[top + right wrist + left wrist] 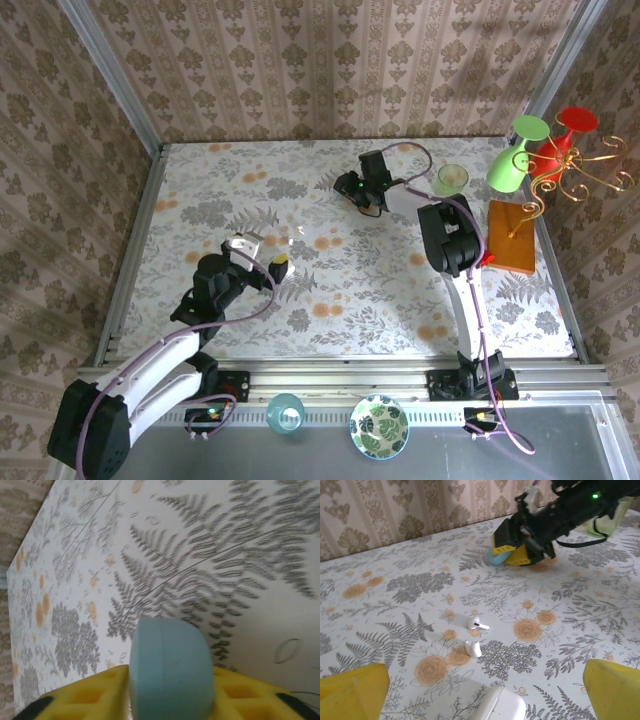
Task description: Insert wireless bluetooth earbuds into charging case
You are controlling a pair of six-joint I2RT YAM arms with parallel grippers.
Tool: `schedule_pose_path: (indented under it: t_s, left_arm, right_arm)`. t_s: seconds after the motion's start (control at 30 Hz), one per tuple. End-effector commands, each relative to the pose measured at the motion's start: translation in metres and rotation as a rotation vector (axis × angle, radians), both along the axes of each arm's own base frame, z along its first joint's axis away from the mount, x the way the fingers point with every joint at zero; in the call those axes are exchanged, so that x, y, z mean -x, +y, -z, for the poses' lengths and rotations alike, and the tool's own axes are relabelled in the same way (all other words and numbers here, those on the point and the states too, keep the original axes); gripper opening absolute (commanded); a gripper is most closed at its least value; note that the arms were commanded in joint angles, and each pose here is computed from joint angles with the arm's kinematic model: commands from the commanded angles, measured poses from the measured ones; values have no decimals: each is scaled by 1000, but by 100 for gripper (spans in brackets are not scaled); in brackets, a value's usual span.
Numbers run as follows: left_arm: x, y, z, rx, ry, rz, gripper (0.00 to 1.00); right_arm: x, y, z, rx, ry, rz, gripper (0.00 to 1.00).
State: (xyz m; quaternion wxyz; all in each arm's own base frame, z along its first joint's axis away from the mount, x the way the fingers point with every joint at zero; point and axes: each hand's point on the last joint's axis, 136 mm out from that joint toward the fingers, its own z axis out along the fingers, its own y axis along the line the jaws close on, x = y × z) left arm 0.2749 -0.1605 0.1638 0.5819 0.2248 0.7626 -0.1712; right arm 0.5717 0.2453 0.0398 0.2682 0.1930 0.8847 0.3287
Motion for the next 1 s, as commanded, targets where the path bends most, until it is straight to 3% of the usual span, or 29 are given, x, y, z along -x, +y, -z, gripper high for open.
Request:
schedule_pose_path:
  t_s: [0.0,0.13,0.3,0.4,0.5,0.73,0.97]
  left_arm:
    - [-11,14,-1,51,66,-109,100]
    - [-22,35,7,53,154,-235,100]
    - [-24,46,10,72,205,-311,100]
    - [-25,65,20,150,307,-441,100]
    - [-26,73,28,205,385,-484,100]
    - [-22,78,31,199,450,-517,100]
    - [-13,87,56,141,643,-608,100]
  right_arm:
    - [10,-14,9,78,36,7,56]
    - [26,-24,-9,108,0,11,77]
    - [58,-39,-30,129,-51,6,88]
    - [83,-43,-40,142,-84,-22,89]
    - [109,-44,-49,174,-111,-73,89]
    - [169,-23,-59,244,-180,-245,90]
    - [209,13,-57,347,-201,-426,90]
